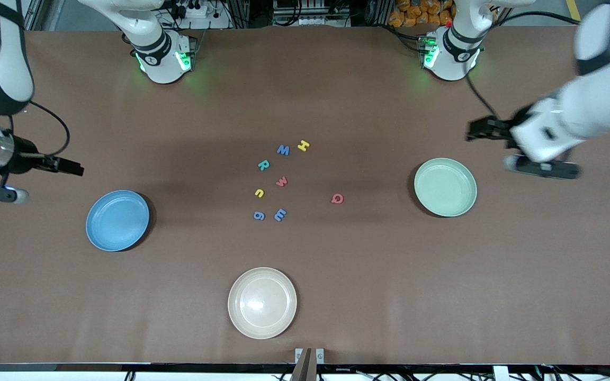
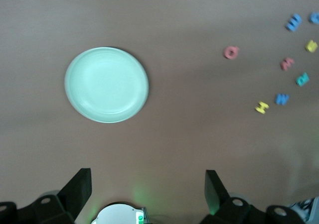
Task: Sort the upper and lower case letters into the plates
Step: 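Move the left gripper to the pink g while the right gripper nears the blue plate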
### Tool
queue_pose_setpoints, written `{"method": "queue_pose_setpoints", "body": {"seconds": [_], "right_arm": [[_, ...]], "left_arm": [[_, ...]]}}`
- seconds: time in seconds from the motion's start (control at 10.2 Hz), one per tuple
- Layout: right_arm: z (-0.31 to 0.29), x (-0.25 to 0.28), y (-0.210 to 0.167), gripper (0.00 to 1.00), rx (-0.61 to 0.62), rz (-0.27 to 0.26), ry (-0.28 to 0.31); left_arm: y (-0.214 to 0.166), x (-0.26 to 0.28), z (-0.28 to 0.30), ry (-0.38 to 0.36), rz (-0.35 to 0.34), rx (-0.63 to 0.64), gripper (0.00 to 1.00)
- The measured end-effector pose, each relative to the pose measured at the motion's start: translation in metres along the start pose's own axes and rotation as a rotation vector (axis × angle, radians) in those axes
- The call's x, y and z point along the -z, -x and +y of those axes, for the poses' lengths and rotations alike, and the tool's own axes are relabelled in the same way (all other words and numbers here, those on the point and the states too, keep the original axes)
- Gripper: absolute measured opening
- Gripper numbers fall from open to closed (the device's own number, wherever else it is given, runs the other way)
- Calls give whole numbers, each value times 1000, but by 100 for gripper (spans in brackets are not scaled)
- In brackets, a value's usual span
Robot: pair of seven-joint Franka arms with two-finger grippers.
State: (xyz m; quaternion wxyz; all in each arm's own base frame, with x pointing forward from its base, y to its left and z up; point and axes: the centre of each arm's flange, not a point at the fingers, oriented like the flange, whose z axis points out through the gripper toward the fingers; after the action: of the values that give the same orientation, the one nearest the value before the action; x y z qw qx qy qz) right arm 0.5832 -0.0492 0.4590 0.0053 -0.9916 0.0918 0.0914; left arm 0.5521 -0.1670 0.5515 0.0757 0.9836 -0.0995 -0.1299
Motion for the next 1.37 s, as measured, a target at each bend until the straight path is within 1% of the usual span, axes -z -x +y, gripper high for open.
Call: {"method": "queue_pose_setpoints", "body": {"seconds": [0.1,0.29,0.39,0.49,0.69,0.98,1.18,1.27,1.37], "right_arm": [[-7,-11,-9,100,-7,10,0],[-25,-32,-28,100,-40,54,-15],[-33,-45,-38,100,-48,74,-18],[-43,-61,-46,100,-41,82,-20],[-71,-81,-51,100,-6,76,-14],[-87,-88,-47,100,10,58,-7],[-81,-91,-50,100,0,57,-7],[-79,-91,-51,100,-4,61,-8],[-77,-90,-52,100,-8,68,-10]], "left_arm": [[-2,-12,35,-28,-10,-61,100],[-8,-43,111,-131,30,-195,100],[-15,-62,140,-147,47,-240,100],[-28,-84,152,-150,54,-259,100],[-62,-136,155,-145,59,-265,100],[-104,-231,164,-136,93,-282,100],[-115,-288,177,-146,103,-319,100],[-112,-318,195,-175,106,-366,100],[-109,-349,214,-199,126,-413,100]]}}
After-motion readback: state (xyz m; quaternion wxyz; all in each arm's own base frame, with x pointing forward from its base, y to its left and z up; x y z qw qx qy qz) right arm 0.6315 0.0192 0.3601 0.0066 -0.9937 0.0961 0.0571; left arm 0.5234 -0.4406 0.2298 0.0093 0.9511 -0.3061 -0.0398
